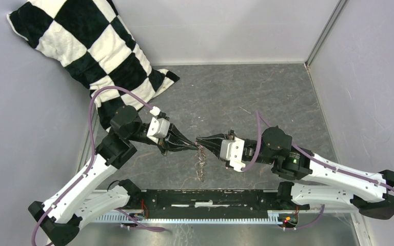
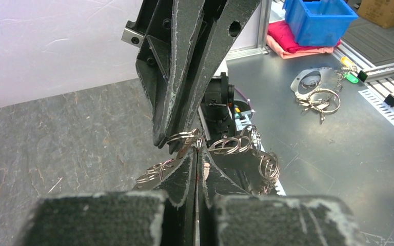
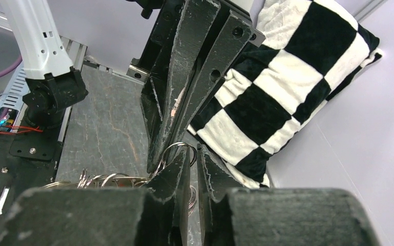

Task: Put the keys on the keyring
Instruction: Insert the key onto the keyring.

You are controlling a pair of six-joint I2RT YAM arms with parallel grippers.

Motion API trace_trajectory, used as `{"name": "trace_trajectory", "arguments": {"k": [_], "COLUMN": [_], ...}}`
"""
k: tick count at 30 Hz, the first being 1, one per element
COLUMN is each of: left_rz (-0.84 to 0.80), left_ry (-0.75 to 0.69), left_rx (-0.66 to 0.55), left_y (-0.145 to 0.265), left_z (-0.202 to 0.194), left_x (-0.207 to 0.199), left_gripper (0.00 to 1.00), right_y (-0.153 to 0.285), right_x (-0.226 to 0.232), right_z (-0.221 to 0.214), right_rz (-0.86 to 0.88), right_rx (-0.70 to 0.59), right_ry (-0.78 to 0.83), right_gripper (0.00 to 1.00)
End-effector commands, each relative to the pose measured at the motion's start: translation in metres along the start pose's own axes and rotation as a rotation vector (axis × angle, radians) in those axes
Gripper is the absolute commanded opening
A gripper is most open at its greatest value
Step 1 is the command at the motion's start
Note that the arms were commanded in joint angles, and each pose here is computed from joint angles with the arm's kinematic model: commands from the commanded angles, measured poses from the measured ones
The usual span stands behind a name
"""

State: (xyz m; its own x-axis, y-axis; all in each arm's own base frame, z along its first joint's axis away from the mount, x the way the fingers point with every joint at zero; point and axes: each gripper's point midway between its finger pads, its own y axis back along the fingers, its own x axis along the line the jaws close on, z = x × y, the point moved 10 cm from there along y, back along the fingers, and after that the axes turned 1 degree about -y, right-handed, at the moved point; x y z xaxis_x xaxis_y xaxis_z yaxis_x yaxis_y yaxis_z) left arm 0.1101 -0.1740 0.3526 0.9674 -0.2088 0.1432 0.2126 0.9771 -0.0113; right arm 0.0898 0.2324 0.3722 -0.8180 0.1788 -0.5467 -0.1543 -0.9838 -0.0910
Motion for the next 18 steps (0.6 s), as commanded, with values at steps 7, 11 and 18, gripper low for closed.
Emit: {"name": "trace_trajectory", "arguments": {"k": [7,11,18], "left_rz": [0.047,0.076,0.076], "left_ry": [-0.064,-0.076,-0.117], "left_rx": [-0.095,-0.128,-0.179], "left_y": [0.001,0.003,0.006], "left_z": [0.032,0.039,0.055], "left_x": [-0.004,-0.006,-0.011], "left_gripper": [0.02,0.02,0.02], "right_y": [-0.005,-0.01,-0.022], "right_x": [-0.018,-0.024,-0.037], "right_z": [0.035,0.044,0.06], "right_rz": [0.038,0.053,0.08], "right_rx": [-0.053,-0.046,-0.012], "right_ry": [0.031,0.026,0.021], "right_gripper": [0.21,0.21,0.32]}}
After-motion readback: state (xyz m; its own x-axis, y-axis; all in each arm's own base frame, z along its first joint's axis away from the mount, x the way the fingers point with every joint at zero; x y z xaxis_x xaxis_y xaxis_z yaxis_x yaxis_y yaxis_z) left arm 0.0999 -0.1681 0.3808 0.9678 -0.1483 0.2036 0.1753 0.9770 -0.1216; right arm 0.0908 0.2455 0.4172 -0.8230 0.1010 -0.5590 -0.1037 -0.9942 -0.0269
